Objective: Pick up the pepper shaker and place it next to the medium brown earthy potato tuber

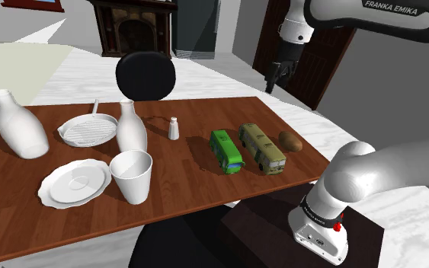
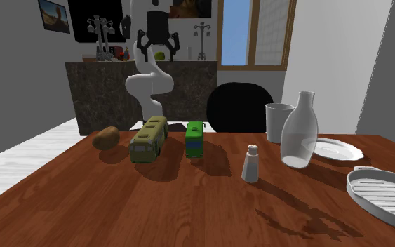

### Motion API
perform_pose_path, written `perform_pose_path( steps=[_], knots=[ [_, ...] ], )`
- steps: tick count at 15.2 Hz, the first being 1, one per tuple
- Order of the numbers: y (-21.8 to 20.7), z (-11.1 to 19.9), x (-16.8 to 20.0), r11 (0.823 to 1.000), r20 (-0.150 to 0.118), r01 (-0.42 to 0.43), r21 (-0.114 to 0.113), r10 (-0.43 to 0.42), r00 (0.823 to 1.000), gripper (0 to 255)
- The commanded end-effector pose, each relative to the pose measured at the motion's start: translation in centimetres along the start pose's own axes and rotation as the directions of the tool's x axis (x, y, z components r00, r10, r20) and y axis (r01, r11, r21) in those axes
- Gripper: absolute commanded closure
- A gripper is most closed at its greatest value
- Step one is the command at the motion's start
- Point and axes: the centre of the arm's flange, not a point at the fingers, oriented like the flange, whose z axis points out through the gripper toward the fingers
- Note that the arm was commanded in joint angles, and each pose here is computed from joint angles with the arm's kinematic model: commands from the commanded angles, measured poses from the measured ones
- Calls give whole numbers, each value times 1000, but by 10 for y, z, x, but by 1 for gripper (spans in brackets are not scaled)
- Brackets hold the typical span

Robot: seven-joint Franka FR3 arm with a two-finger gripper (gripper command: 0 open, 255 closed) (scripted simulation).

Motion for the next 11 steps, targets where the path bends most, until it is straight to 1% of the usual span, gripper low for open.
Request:
perform_pose_path(
  steps=[1,11],
  knots=[
    [0,0,0,1000,0,0,0,0,1000,0],
    [-59,66,100,998,1,59,-18,-59,998,0]
  ],
)
